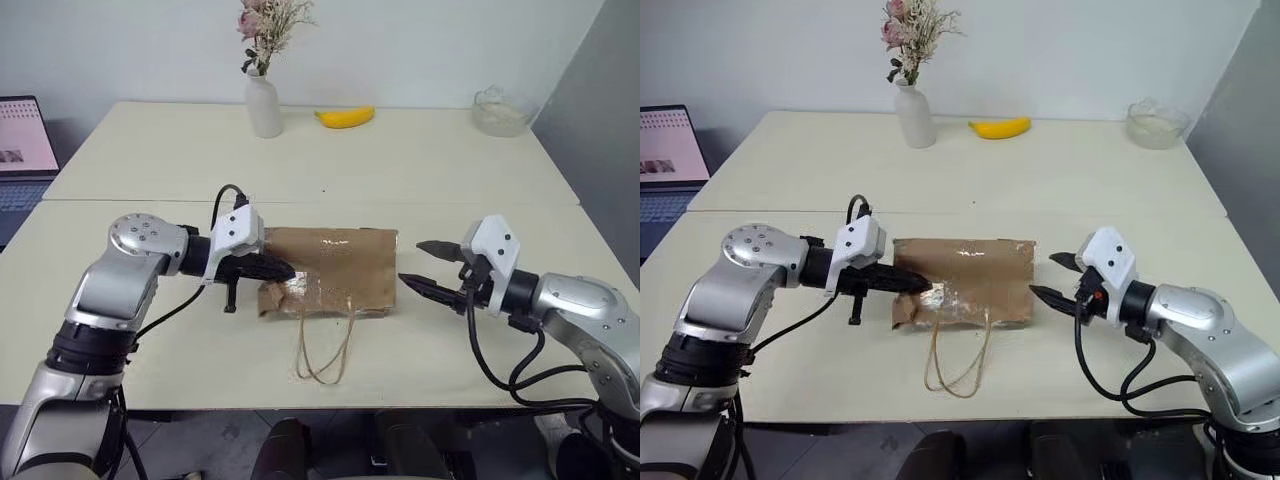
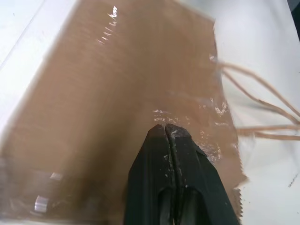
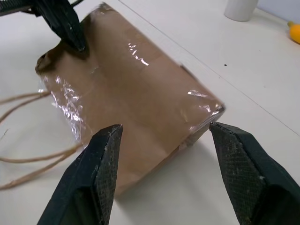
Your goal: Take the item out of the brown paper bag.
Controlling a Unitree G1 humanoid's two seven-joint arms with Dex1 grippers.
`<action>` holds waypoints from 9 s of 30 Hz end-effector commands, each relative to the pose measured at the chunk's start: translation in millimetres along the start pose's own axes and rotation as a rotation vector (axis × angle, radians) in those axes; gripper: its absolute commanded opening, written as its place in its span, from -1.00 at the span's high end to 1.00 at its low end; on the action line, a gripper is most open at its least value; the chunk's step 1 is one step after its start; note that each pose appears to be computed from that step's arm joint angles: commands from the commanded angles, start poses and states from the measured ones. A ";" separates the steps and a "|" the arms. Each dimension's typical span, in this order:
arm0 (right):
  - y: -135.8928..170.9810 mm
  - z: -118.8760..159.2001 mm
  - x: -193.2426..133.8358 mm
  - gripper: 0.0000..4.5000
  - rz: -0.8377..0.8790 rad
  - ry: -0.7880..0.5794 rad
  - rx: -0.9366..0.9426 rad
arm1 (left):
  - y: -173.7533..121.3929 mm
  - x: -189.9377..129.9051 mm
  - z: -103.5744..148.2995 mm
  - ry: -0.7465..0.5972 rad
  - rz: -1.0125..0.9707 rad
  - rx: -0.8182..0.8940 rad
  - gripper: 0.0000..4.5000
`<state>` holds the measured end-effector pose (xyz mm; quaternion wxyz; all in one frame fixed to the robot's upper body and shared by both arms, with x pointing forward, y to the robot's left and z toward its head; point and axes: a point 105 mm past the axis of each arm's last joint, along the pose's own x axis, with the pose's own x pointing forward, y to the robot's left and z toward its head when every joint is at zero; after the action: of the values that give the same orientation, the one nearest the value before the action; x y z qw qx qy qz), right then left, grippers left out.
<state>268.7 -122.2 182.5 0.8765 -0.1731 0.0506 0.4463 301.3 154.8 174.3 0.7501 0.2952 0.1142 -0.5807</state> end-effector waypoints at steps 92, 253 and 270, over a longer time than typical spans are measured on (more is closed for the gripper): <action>110.8 -4.6 27.6 -0.38 0.681 0.061 -0.221 | 7.2 55.7 43.5 -0.296 0.206 0.308 0.98; 60.5 60.9 107.1 -0.34 0.221 -0.046 -0.423 | 78.7 -2.8 136.7 -0.646 0.328 -0.413 1.00; 32.5 42.6 158.5 -0.99 0.109 0.105 -0.801 | 76.7 -8.1 126.5 -0.615 0.335 -0.406 1.00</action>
<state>332.3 31.3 159.6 0.7160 -0.5086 -0.0503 0.4756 356.6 98.7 291.2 0.8818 -0.0365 -0.0281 -0.4694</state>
